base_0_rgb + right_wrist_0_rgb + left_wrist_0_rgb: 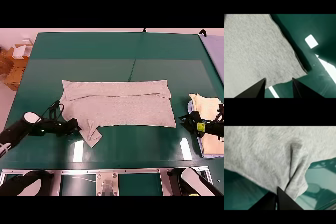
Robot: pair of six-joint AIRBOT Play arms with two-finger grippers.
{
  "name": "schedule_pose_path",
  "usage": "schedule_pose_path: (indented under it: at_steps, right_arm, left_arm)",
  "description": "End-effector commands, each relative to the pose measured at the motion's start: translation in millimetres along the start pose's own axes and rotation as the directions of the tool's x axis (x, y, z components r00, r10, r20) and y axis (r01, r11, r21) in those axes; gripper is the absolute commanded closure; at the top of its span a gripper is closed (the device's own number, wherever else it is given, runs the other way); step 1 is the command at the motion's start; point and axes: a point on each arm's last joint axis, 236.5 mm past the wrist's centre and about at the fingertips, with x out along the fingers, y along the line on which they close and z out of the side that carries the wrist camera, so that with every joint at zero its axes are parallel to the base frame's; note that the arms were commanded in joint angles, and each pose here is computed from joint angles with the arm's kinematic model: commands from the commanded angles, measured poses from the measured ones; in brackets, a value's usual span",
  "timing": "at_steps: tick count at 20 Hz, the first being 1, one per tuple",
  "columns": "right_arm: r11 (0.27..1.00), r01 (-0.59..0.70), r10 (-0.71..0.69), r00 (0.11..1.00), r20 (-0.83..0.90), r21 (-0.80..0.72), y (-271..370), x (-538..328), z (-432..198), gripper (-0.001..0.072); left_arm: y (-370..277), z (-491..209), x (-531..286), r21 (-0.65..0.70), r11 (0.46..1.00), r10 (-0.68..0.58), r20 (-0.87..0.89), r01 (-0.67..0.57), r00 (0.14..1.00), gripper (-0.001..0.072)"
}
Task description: Fold the shirts.
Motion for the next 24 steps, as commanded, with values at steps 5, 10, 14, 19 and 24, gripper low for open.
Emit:
schedule_pose_path:
  at_steps: [5, 10, 14, 19, 24]
  right_arm:
    - [0.99, 0.017, -0.018, 1.0, 0.012, 0.142, -31, 30, -25, 0.0303]
    - [0.987, 0.003, -0.013, 0.998, 0.062, 0.163, -25, 47, -10, 0.0304]
    - [0.985, 0.014, -0.024, 0.998, 0.057, 0.172, -24, 64, -10, 0.0317]
    - [0.987, 0.006, -0.008, 1.0, 0.011, 0.162, -19, 64, -20, 0.07]
    - [0.997, 0.068, -0.064, 0.994, -0.088, 0.048, -16, 39, -24, 0.0702]
  left_arm:
    - [25, -10, -14, 0.071, 0.986, 0.155, -0.083, -0.15, 0.984, 0.0686]
    - [22, -8, -13, 0.059, 0.989, 0.142, -0.072, -0.137, 0.987, 0.0686]
    - [20, -7, -13, 0.053, 0.99, 0.131, -0.069, -0.128, 0.989, 0.0686]
    - [19, -12, -16, 0.081, 0.988, 0.14, -0.1, -0.132, 0.985, 0.0687]
    - [5, -18, -61, 0.175, 0.967, 0.205, -0.102, -0.185, 0.973, 0.0688]
